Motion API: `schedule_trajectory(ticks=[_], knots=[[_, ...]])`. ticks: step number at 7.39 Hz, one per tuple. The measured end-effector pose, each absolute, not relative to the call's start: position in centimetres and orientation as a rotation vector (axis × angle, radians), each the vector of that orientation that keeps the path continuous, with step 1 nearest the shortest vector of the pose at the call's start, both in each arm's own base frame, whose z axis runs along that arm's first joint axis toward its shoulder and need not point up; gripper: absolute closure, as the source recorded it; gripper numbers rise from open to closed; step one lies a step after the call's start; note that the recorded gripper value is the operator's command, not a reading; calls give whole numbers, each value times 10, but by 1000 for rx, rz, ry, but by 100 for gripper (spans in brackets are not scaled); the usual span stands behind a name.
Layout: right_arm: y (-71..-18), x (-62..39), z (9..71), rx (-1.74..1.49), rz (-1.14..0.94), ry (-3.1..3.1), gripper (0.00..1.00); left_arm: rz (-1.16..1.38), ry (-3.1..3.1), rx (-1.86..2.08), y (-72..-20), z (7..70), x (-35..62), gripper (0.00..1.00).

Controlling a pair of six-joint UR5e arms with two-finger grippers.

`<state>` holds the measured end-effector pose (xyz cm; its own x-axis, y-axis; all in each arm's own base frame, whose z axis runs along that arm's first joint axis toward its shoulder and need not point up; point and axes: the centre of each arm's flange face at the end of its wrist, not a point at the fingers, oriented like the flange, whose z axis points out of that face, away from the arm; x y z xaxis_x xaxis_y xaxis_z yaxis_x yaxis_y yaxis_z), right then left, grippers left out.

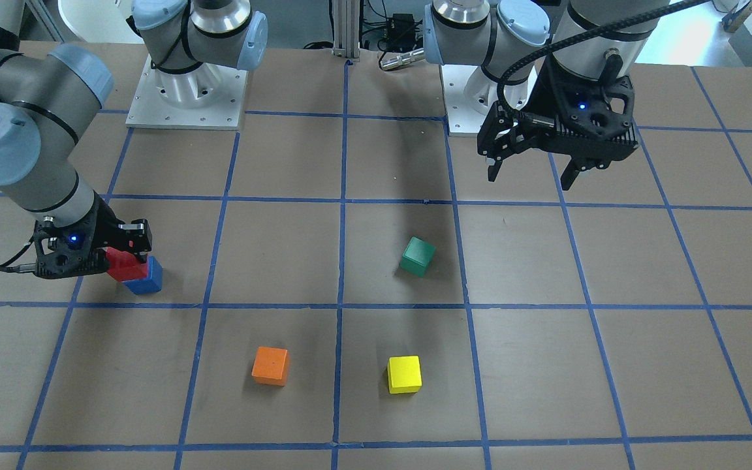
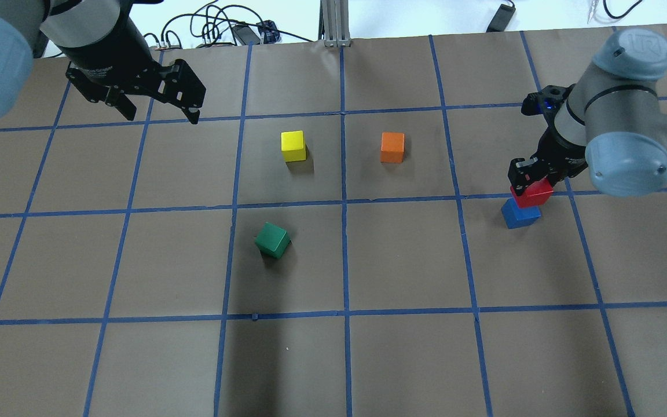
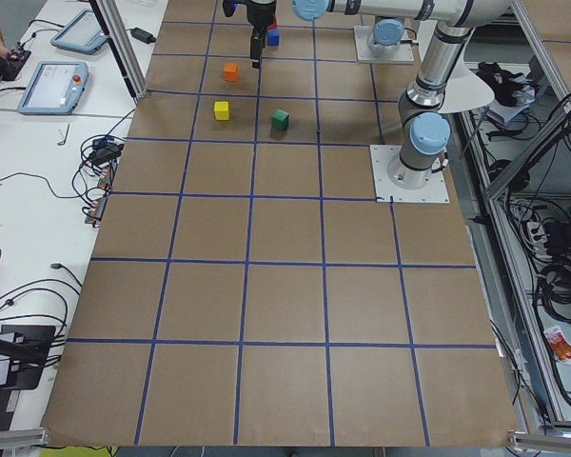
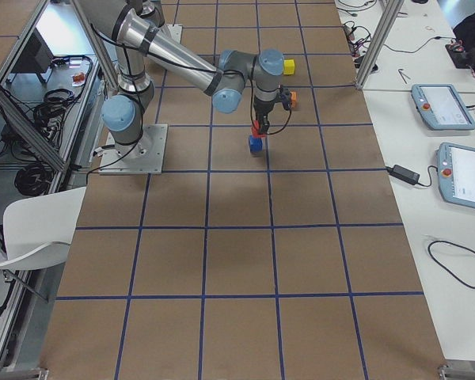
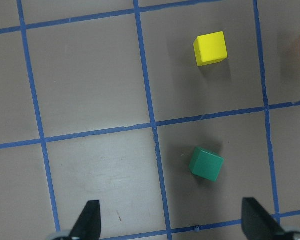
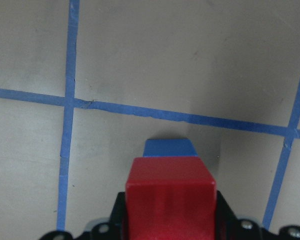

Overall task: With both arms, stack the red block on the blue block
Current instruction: 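Lower the red cube onto the blue cube and open the right gripper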

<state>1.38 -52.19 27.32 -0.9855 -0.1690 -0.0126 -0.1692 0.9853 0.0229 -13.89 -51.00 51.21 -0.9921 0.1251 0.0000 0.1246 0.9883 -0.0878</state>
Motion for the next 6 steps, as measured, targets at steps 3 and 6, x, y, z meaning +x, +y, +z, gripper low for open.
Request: schedule_trajectory(ticks=[3, 6], knots=[[-517, 14, 260, -281, 45, 3117, 100, 131, -3128, -197, -511, 510, -139, 0], [-516, 9, 255, -261, 58, 3116, 100, 130, -3128, -196, -511, 509, -140, 0]])
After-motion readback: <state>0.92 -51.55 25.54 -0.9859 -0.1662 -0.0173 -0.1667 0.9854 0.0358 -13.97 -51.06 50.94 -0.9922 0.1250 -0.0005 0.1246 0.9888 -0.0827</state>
